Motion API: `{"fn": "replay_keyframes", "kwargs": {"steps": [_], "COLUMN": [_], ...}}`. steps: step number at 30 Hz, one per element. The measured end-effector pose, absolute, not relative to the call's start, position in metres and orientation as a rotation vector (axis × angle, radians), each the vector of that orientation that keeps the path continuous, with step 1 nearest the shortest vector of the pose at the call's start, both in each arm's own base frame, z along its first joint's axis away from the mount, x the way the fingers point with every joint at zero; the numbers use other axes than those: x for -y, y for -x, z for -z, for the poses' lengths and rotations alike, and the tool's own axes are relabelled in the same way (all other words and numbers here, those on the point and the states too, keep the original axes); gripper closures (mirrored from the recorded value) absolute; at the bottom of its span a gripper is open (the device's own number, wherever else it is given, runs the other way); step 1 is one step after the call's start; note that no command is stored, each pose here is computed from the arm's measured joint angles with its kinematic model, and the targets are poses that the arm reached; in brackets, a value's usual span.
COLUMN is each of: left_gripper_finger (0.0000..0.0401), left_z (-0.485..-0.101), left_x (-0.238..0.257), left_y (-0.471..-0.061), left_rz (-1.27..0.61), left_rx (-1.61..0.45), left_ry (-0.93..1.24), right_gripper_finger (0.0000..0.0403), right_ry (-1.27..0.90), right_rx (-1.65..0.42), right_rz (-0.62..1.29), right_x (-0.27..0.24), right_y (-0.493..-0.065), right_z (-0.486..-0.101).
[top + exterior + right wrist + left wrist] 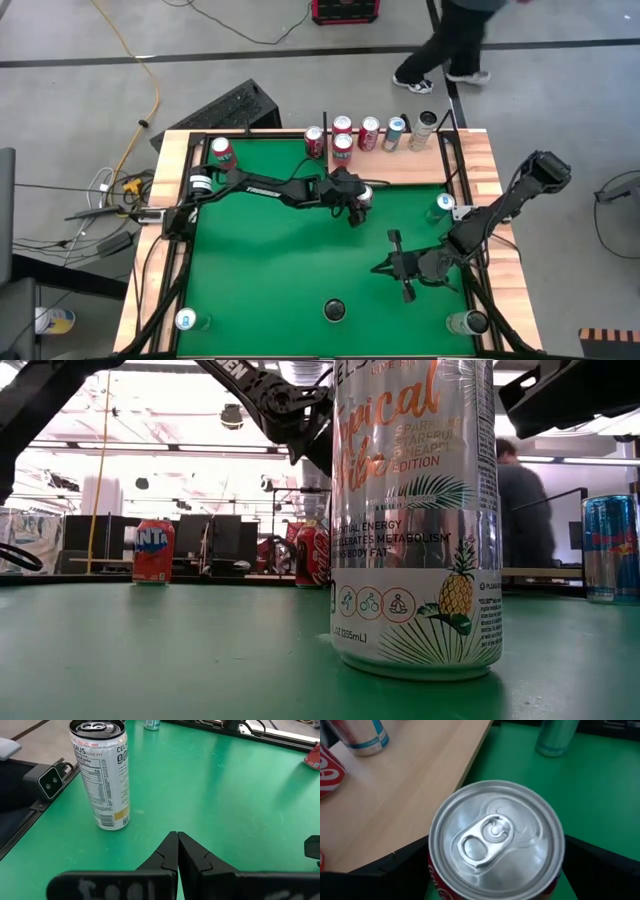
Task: Place canned beverage on shelf
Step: Move the bottom red white soda can near the shelf, then put the bottom red white soda can on the shelf aligned with the other red white soda can
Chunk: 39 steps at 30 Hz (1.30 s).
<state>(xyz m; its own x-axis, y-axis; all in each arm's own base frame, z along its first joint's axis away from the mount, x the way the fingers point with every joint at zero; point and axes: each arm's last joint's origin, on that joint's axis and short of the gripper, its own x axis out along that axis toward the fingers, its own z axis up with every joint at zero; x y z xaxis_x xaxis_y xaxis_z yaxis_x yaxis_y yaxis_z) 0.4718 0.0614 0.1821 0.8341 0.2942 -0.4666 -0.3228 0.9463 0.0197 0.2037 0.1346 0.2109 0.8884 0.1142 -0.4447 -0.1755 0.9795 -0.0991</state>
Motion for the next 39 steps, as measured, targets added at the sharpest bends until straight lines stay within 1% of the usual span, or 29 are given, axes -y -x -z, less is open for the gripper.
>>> {"fn": "replay_keyframes", "kwargs": {"steps": [6, 10, 16, 20, 23, 25, 28, 30, 32, 34, 36, 39], "left_gripper_finger": [0.0025, 0.0025, 0.0024, 0.0024, 0.0024, 0.0023, 0.0023, 0.0023, 0.0023, 0.0023, 0.0023, 0.0023], "left_z": [-0.182, -0.194, -0.242, -0.286, -0.317, -0.332, -0.348, -0.352, -0.351, -0.348, -0.336, -0.307], "left_x": [-0.061, -0.061, -0.06, -0.058, -0.053, -0.045, -0.025, -0.01, 0.003, 0.011, 0.014, 0.013], "left_y": [-0.472, -0.469, -0.455, -0.431, -0.401, -0.379, -0.342, -0.314, -0.285, -0.253, -0.224, -0.188], "left_rz": [-0.327, -0.326, -0.347, -0.36, -0.37, -0.411, -0.502, -0.565, -0.607, -0.606, -0.592, -0.508], "left_rx": [-0.486, -0.465, -0.387, -0.376, -0.439, -0.512, -0.623, -0.641, -0.626, -0.567, -0.481, -0.334], "left_ry": [0.061, 0.059, -0.016, -0.048, -0.054, -0.062, -0.129, -0.19, -0.224, -0.192, -0.141, -0.058], "right_gripper_finger": [0.0376, 0.0376, 0.0376, 0.0376, 0.0376, 0.0376, 0.0376, 0.0376, 0.0376, 0.0376, 0.0376, 0.0376], "right_ry": [0.137, 0.136, 0.135, 0.136, 0.128, 0.113, 0.091, 0.071, 0.058, 0.045, 0.036, 0.018], "right_rx": [-0.453, -0.453, -0.451, -0.447, -0.441, -0.427, -0.404, -0.377, -0.36, -0.342, -0.33, -0.322], "right_rz": [-0.151, -0.15, -0.15, -0.125, -0.088, -0.065, -0.035, -0.017, -0.001, 0.016, 0.033, 0.057], "right_x": [-0.135, -0.135, -0.135, -0.131, -0.125, -0.119, -0.113, -0.109, -0.105, -0.101, -0.098, -0.094], "right_y": [-0.204, -0.204, -0.204, -0.206, -0.208, -0.21, -0.214, -0.218, -0.219, -0.222, -0.225, -0.229], "right_z": [-0.211, -0.211, -0.211, -0.211, -0.213, -0.218, -0.229, -0.241, -0.249, -0.256, -0.261, -0.264]}}
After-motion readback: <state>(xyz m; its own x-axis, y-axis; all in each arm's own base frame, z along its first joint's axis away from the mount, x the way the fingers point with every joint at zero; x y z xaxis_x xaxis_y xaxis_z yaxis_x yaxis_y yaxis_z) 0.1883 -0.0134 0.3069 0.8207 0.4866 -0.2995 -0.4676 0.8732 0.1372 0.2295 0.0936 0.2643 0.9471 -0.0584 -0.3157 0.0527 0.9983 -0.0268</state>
